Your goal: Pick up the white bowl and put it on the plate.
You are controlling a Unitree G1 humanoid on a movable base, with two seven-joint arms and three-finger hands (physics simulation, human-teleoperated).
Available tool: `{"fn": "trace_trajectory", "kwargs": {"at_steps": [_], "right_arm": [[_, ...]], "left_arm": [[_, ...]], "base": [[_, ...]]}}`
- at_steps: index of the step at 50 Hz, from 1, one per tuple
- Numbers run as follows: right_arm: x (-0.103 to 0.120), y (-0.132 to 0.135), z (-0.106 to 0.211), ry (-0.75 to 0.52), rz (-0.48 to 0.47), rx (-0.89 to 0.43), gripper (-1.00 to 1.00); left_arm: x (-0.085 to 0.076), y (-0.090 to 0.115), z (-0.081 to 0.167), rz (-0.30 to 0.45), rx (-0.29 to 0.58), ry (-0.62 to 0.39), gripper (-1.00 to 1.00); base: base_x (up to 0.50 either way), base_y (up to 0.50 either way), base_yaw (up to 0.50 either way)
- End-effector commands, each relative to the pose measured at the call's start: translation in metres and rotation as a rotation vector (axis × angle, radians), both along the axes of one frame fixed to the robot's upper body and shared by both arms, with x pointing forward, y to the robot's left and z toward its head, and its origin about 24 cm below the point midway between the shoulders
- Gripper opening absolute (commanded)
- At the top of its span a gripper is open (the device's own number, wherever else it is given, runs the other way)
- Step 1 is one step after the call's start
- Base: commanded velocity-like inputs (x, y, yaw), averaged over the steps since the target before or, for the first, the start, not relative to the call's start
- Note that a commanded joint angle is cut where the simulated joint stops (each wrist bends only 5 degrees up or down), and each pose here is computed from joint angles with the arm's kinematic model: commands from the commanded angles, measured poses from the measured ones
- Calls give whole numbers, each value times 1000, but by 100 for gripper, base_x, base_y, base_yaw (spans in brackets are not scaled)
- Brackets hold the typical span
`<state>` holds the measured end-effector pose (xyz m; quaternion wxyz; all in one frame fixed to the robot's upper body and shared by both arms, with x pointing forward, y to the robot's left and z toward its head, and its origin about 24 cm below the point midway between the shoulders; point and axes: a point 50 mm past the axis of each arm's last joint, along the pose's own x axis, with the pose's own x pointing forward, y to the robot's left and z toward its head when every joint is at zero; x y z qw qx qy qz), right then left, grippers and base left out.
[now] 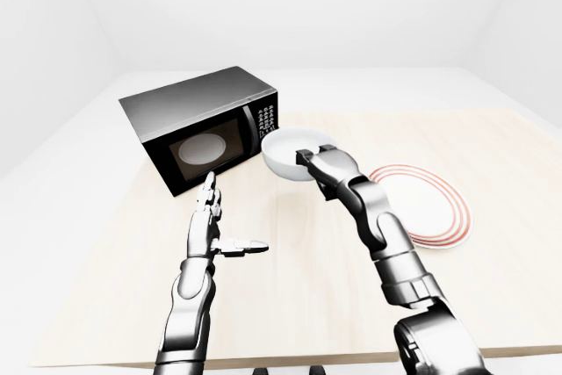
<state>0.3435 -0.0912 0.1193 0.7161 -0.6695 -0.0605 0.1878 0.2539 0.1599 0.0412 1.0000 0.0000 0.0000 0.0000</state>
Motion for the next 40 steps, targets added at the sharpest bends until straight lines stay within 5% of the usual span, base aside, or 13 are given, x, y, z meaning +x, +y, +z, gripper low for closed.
{"fn": "trace_trajectory", "kwargs": {"at_steps": [1,40], "right_arm": [[9,-12,17,-120,-44,-8,-100],[17,-83,22,-160,-220,-15,-100]], "left_arm": [[0,0,0,0,0,0,100],[0,0,0,0,0,0,100]], "base": [[0,0,0],[0,0,0]]}}
